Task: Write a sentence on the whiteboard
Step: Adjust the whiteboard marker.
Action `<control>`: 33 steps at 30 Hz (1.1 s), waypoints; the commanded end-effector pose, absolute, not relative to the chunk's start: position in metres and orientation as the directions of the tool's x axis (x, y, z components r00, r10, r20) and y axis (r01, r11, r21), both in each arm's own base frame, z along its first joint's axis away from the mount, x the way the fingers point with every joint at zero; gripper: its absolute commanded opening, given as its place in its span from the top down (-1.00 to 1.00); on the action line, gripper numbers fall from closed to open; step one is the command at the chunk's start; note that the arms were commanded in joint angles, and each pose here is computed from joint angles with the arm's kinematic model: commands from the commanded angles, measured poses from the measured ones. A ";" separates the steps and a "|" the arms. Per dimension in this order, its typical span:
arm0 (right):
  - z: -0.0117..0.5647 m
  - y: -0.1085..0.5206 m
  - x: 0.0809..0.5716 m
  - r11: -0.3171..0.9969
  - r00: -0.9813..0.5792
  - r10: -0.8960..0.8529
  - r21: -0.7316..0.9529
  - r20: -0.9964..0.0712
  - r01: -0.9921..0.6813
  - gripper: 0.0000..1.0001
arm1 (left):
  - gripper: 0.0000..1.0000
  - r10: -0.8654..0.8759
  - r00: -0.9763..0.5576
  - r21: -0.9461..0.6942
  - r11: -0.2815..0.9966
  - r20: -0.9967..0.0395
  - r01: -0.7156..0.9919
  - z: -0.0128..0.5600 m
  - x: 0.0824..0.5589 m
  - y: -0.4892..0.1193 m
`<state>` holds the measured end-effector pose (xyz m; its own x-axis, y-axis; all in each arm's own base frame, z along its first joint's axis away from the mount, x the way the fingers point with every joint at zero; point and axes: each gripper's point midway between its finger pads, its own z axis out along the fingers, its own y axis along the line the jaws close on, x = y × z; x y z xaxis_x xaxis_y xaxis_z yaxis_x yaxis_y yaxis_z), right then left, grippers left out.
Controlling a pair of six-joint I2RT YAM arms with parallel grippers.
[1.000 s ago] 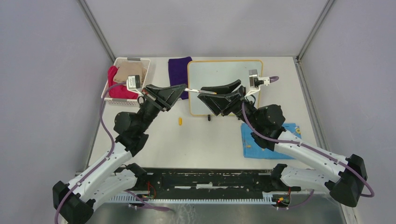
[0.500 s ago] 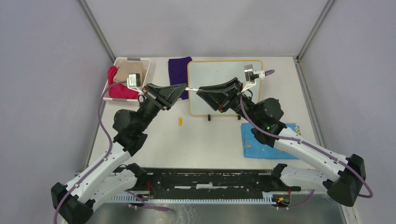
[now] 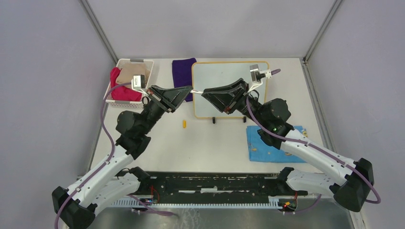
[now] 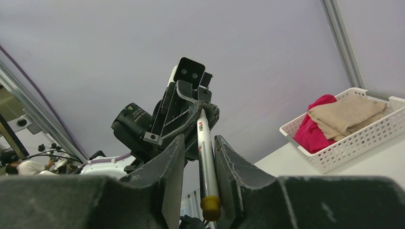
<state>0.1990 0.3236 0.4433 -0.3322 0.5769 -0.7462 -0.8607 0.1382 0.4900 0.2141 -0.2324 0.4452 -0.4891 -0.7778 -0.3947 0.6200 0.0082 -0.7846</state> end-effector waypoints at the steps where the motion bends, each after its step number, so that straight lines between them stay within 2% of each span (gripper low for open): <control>1: 0.474 0.317 0.184 0.058 -0.306 0.630 0.436 -0.714 -0.898 0.39 | 0.97 -0.783 -0.477 -0.772 0.008 -0.400 0.635 0.457 0.212 -0.231; 6: 0.475 0.315 0.185 0.057 -0.305 0.638 0.438 -0.707 -0.897 0.58 | 0.96 -0.780 -0.480 -0.776 0.011 -0.402 0.631 0.454 0.212 -0.232; 12: 0.474 0.314 0.186 0.056 -0.303 0.649 0.442 -0.698 -0.895 0.50 | 0.96 -0.778 -0.483 -0.778 0.013 -0.403 0.628 0.452 0.213 -0.233; 19: 0.472 0.315 0.185 0.047 -0.310 0.649 0.443 -0.695 -0.895 0.61 | 0.96 -0.774 -0.487 -0.783 0.018 -0.405 0.622 0.448 0.215 -0.234; 26: 0.475 0.314 0.181 0.018 -0.312 0.663 0.431 -0.681 -0.902 1.00 | 0.96 -0.767 -0.497 -0.787 0.017 -0.406 0.617 0.446 0.215 -0.236; 29: 0.475 0.313 0.180 0.014 -0.307 0.666 0.423 -0.680 -0.906 1.00 | 0.95 -0.764 -0.496 -0.793 0.032 -0.412 0.609 0.443 0.217 -0.237; 31: 0.475 0.312 0.180 0.024 -0.299 0.665 0.419 -0.685 -0.908 1.00 | 0.73 -0.760 -0.492 -0.797 0.056 -0.425 0.601 0.440 0.218 -0.236; 33: 0.474 0.310 0.180 0.042 -0.286 0.659 0.415 -0.695 -0.909 1.00 | 0.34 -0.759 -0.480 -0.797 0.083 -0.439 0.598 0.439 0.218 -0.235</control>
